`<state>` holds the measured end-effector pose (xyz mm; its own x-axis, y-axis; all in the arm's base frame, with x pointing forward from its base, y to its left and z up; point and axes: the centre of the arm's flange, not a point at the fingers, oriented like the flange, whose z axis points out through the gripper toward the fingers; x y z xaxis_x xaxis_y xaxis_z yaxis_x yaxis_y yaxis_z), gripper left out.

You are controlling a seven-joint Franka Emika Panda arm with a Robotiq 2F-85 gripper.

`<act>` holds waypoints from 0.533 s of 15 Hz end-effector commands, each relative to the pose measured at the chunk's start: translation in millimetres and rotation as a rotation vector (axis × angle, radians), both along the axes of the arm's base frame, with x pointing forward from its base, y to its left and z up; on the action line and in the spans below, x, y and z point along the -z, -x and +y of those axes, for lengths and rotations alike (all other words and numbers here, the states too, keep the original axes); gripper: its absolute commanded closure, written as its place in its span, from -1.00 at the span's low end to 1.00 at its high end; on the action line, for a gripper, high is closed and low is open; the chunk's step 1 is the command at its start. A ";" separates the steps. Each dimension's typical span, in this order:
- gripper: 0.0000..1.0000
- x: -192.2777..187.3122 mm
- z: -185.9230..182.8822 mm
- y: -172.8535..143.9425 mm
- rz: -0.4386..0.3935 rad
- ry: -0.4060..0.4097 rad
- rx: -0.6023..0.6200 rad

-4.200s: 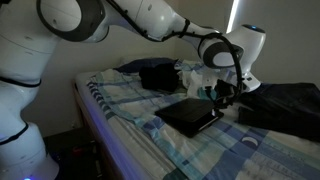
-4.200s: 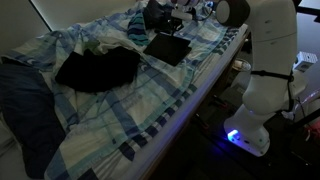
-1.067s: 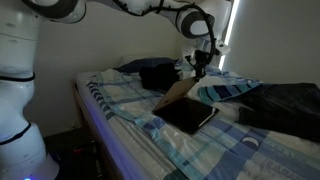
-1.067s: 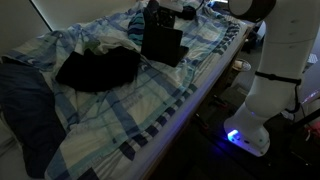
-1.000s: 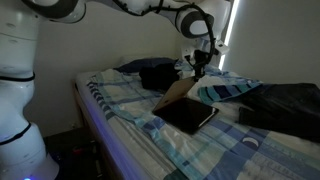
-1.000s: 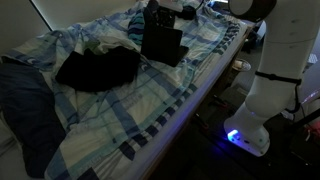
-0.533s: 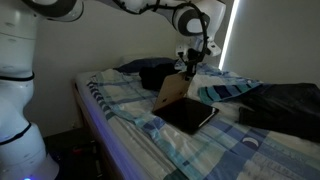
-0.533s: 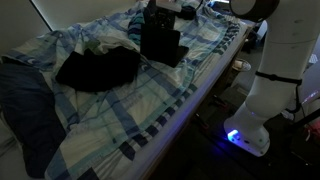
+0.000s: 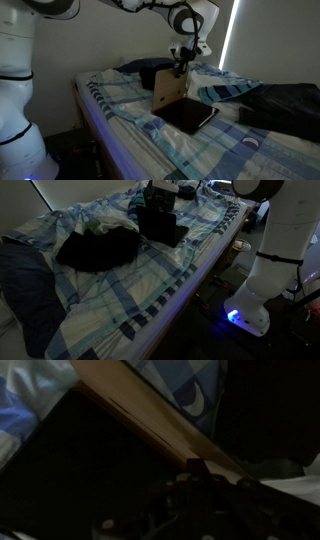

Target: Open the laptop

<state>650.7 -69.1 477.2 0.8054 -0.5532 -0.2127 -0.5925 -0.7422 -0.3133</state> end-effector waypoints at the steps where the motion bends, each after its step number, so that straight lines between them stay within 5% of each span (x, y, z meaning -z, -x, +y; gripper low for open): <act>1: 1.00 2.5 18.3 22.1 0.041 -0.037 -0.004; 8: 1.00 13.6 46.9 29.5 0.091 -0.073 -0.057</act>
